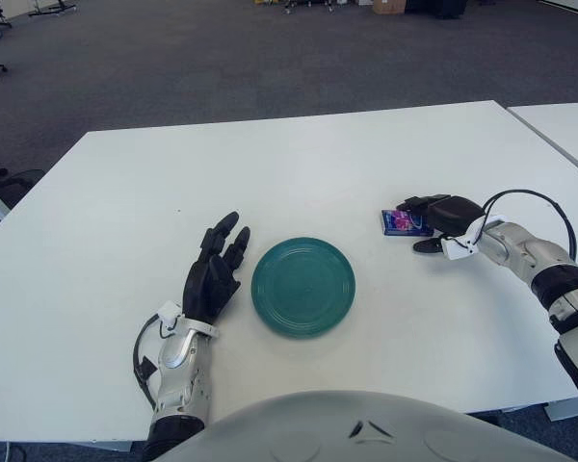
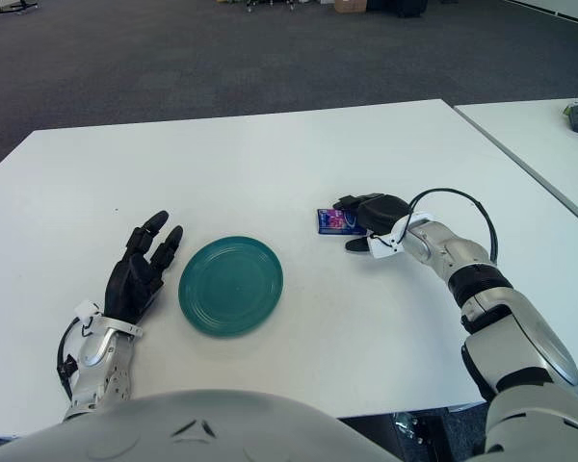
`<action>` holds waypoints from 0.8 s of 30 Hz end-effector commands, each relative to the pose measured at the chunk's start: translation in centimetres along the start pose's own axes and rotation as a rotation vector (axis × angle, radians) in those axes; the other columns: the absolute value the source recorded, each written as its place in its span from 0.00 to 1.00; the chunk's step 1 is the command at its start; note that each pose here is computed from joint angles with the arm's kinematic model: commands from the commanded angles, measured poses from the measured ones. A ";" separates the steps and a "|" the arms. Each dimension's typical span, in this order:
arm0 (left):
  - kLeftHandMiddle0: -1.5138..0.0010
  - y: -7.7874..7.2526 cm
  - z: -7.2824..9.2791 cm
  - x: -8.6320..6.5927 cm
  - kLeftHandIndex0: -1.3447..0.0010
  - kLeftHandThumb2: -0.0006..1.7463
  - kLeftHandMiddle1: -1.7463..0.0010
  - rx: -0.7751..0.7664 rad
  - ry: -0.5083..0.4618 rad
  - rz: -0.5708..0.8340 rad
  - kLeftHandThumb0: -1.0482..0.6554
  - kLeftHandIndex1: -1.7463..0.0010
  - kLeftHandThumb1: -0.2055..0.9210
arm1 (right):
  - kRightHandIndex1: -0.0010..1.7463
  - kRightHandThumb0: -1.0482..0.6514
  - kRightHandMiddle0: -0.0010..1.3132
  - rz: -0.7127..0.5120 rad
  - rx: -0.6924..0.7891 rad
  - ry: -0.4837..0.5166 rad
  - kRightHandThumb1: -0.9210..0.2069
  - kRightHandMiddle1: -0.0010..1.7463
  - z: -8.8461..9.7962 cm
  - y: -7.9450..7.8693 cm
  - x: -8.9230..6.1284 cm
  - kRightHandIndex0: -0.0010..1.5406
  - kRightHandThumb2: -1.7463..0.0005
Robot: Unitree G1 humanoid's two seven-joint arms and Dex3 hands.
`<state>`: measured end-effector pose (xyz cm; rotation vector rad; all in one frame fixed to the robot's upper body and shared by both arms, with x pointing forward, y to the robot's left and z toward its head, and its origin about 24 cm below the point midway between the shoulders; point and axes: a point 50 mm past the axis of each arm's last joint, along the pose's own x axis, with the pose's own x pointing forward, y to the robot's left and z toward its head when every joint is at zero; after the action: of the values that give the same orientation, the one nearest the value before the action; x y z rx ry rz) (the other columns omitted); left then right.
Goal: Put the gum into the plate.
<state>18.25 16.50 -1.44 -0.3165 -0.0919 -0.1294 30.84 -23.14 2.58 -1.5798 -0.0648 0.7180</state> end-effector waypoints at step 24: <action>0.74 -0.3 -1.4 -0.7 1.00 0.54 0.99 -0.035 0.043 0.045 0.01 0.65 1.00 | 0.00 0.16 0.00 -0.021 -0.075 0.062 0.00 0.30 0.8 -1.5 3.3 0.28 0.63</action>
<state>18.41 16.36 -1.50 -0.3168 -0.0912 -0.1224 33.23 -21.33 2.52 -1.6559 -0.0433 0.6653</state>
